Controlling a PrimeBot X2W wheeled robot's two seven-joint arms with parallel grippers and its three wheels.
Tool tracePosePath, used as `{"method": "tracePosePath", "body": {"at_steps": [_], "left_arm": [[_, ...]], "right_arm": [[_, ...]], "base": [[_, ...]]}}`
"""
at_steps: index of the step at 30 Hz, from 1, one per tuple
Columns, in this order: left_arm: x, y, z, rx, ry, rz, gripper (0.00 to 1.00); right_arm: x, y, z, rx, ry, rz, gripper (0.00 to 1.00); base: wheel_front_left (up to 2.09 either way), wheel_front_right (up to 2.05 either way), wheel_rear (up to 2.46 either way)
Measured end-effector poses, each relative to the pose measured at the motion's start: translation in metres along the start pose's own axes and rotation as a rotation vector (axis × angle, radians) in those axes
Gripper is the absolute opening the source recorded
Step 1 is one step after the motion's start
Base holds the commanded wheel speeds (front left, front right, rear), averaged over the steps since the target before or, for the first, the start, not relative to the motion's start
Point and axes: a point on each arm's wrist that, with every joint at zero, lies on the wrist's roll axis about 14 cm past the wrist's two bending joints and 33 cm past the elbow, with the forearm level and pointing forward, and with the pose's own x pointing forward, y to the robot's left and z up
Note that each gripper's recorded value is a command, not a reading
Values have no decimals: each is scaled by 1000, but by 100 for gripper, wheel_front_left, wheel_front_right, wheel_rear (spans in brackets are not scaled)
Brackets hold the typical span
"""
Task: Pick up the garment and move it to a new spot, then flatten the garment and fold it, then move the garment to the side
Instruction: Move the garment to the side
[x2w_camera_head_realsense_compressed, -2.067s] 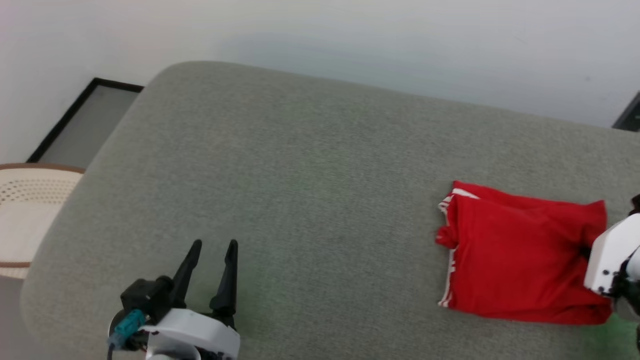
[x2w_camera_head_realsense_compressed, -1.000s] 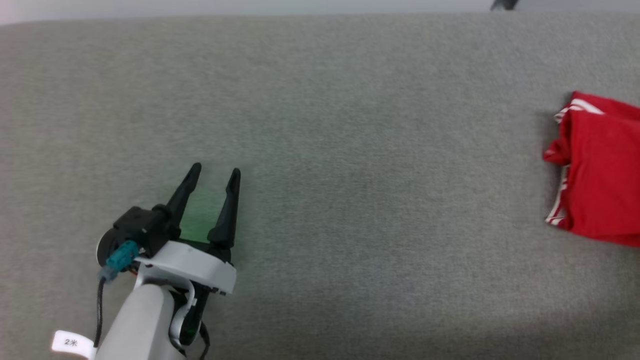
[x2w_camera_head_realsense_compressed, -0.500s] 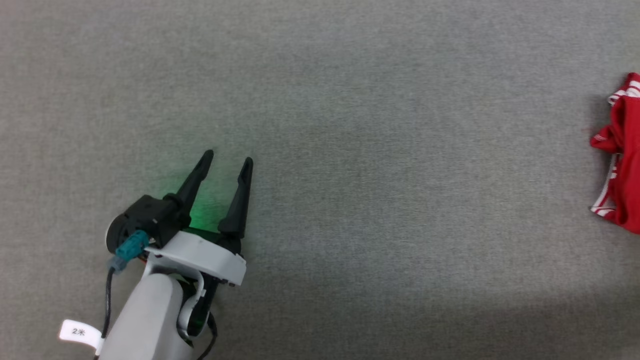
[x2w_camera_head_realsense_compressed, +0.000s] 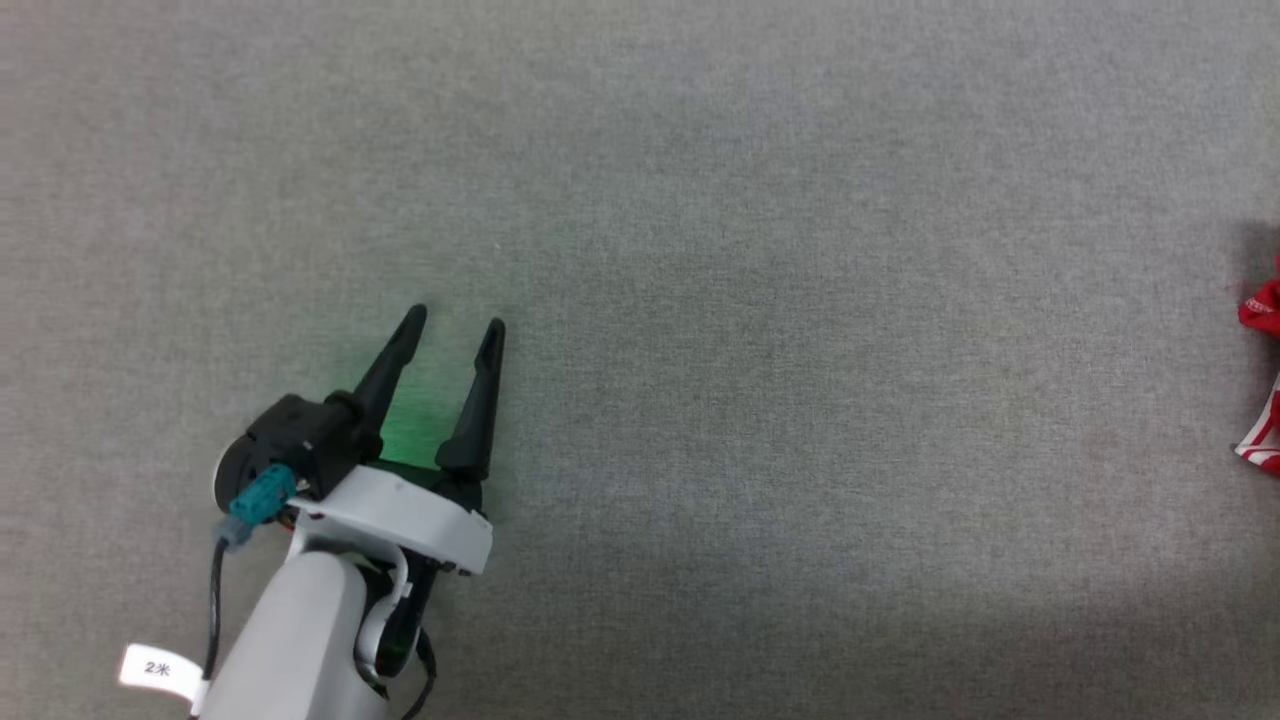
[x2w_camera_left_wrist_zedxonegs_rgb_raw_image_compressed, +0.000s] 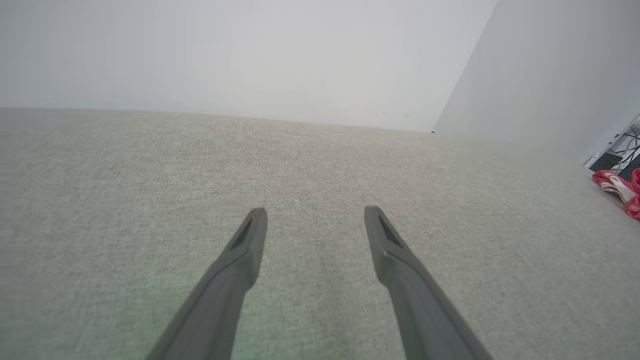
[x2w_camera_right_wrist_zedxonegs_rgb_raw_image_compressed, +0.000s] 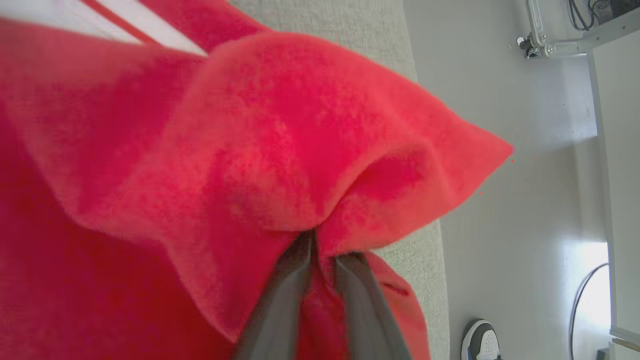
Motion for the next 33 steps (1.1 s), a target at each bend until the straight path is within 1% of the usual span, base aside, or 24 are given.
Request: {"method": "tracePosePath", "body": {"at_steps": [1,7,9,10,15,17,20,22,28,33], "left_arm": [[-1,1,2,0,-4,4,100],[-14,5,10,0,-17,30,100],[-17,3,14,-1,-25,32,100],[-19,1,16,-3,-29,32,100],[-27,-6,27,-6,-55,26,100],[-30,-9,32,-6,-66,25,100],[-36,-12,40,-6,-86,26,100],[-41,-14,44,-8,-95,28,100],[-61,-16,53,-16,-122,51,100],[-75,-17,62,-5,-150,64,100]], "right_arm": [[-1,0,2,3,-5,-1,100],[-15,-2,14,39,-29,-1,100],[-24,-8,22,69,-47,-4,100],[-29,-11,26,64,-58,-11,100],[-59,-23,53,104,-177,-15,100],[-73,-23,66,113,-260,-3,100],[-101,-15,91,127,-454,41,100],[-118,-11,100,141,-561,68,100],[-164,23,103,150,-848,187,100],[-194,53,92,143,-1022,268,100]], "base": [[0,0,0],[0,0,0],[0,0,0],[0,0,0],[0,0,0],[0,0,0],[0,0,0],[0,0,0],[0,0,0],[0,0,0]]}}
